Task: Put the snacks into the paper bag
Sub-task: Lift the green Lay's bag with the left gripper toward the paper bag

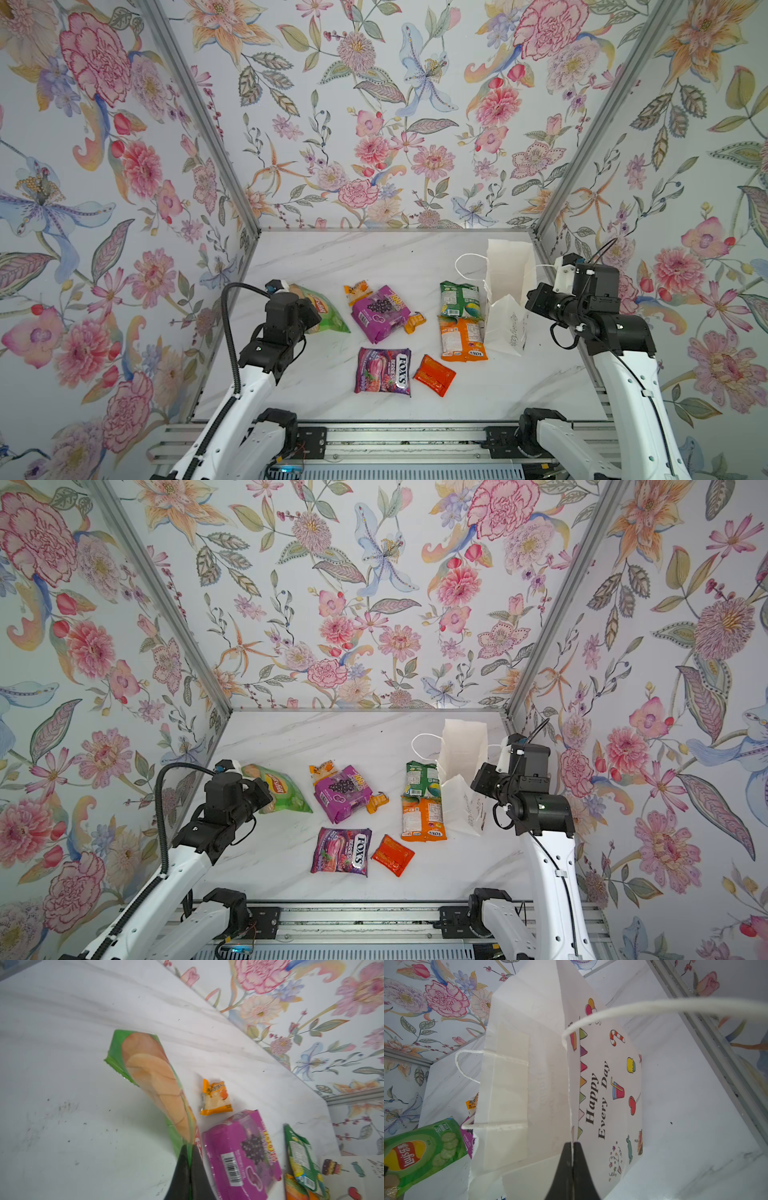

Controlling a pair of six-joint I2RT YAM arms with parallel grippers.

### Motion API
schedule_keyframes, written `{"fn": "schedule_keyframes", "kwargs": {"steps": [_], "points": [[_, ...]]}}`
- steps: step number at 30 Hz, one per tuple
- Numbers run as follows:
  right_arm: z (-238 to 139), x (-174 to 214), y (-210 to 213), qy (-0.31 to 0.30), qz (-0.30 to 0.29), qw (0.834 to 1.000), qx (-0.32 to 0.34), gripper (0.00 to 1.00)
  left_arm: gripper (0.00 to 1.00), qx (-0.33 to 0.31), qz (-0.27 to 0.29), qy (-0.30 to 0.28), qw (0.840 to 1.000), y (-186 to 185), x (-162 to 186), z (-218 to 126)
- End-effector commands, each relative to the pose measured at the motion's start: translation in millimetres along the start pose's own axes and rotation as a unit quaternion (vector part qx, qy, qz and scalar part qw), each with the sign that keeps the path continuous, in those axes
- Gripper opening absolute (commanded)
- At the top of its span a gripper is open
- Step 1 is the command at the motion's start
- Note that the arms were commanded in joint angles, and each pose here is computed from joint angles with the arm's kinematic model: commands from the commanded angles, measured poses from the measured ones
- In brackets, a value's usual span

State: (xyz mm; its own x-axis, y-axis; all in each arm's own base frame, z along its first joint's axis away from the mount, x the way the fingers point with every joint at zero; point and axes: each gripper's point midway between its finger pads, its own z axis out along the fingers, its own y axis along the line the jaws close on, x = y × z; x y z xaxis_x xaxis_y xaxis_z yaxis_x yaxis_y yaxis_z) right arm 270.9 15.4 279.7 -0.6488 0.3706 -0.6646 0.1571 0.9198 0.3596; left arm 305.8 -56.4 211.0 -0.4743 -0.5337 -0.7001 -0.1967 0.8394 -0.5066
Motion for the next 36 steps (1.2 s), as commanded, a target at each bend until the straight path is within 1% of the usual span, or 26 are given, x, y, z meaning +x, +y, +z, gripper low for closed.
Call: {"fn": "schedule_keyframes", "kwargs": {"steps": [1, 3, 8, 16, 19, 22, 25, 28, 33, 36], "points": [[-12, -11, 4, -0.017, -0.014, 1.0, -0.002, 0.0, 0.0, 0.019, 0.018, -0.02, 0.999, -36, -29, -22], [-14, -13, 7, -0.02, -0.017, 1.0, -0.008, 0.0, 0.0, 0.042, 0.029, -0.016, 0.999, -63, -36, -28], [-16, -17, 12, -0.02, -0.019, 0.999, -0.017, 0.0, 0.0, 0.088, 0.078, 0.007, 0.993, -133, -46, -40], [-13, -18, 11, -0.015, -0.022, 1.0, -0.012, 0.0, 0.0, 0.184, 0.137, 0.026, 0.973, -244, -59, -63], [-10, -16, 10, -0.01, -0.022, 1.0, -0.011, 0.0, 0.0, 0.227, 0.158, 0.021, 0.961, -285, -67, -77], [-7, -14, 10, -0.005, -0.025, 1.0, -0.012, 0.0, 0.0, 0.258, 0.198, 0.01, 0.946, -324, -71, -91], [-6, -14, 12, -0.001, -0.033, 0.999, -0.016, 0.0, 0.0, 0.279, 0.227, 0.023, 0.933, -357, -60, -91], [-5, -13, 14, 0.002, -0.036, 0.999, -0.016, 0.0, 0.0, 0.304, 0.238, 0.026, 0.922, -385, -54, -98], [-4, -14, 17, 0.004, -0.039, 0.999, -0.021, 0.0, 0.0, 0.366, 0.238, 0.033, 0.899, -426, -41, -111], [-3, -13, 22, 0.009, -0.041, 0.999, -0.031, 0.0, 0.0, 0.414, 0.235, 0.039, 0.879, -449, -29, -122]]}}
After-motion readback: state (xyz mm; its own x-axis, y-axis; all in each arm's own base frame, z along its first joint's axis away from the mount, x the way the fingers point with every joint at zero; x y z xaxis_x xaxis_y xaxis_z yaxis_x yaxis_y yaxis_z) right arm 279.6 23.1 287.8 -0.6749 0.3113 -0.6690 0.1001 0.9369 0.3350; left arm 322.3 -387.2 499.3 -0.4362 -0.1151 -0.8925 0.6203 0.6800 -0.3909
